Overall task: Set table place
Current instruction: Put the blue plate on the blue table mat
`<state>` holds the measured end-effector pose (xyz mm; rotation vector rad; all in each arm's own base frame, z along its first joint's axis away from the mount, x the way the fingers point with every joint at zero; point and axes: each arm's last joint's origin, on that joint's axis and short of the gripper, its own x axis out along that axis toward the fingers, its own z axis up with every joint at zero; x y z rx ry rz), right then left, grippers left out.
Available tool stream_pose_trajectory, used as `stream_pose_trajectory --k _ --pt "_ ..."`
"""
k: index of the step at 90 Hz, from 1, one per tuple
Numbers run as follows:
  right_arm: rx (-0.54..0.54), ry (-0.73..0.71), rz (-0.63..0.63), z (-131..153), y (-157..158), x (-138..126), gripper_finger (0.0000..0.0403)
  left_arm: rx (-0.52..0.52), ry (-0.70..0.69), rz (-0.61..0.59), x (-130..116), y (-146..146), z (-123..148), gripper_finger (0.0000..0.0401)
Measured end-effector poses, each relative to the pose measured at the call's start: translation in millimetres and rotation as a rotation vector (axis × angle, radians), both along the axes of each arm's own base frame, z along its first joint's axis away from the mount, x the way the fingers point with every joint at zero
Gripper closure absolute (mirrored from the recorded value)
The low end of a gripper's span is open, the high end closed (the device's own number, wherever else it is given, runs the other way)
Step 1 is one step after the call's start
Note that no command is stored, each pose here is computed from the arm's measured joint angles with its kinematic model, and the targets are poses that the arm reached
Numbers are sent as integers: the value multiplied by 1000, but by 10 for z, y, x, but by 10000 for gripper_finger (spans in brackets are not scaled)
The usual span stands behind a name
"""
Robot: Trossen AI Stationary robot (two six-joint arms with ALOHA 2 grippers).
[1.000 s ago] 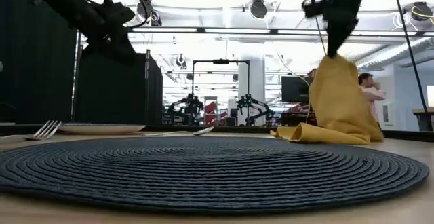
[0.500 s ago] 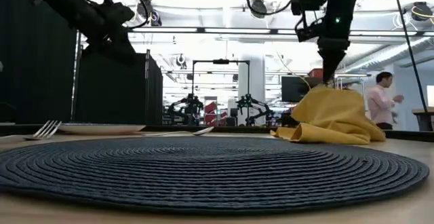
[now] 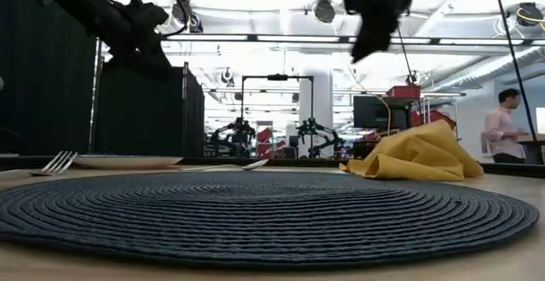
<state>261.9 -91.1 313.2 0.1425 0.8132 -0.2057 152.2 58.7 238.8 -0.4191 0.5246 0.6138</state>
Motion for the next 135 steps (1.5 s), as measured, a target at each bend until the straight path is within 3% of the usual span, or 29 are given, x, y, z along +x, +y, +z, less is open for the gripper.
stream_pose_trajectory --k 15,30,44,58,74,91,106,135 --pt "-25 -126 33 -170 3 388 231 -130 -11 -93 54 -36 -52 292" --pt "-35 -136 60 -496 -54 728 232 -144 31 -127 91 -92 -101 292" --pt "47 -97 108 -885 -174 921 232 -99 63 95 39 -51 -125 292" --pt "91 -93 76 -1113 -310 1007 232 -148 54 260 -76 76 -132 292" --pt "98 -179 11 -1093 -457 1037 232 -185 48 457 -217 282 -153 292" --pt "213 -359 -4 -995 -624 1079 232 -284 -3 514 -317 424 -158 292" --pt "275 -391 -8 -1023 -772 1182 232 -290 -7 586 -406 515 -163 292" --pt "372 -404 59 -1120 -938 1795 232 -324 70 600 -472 507 -216 292"
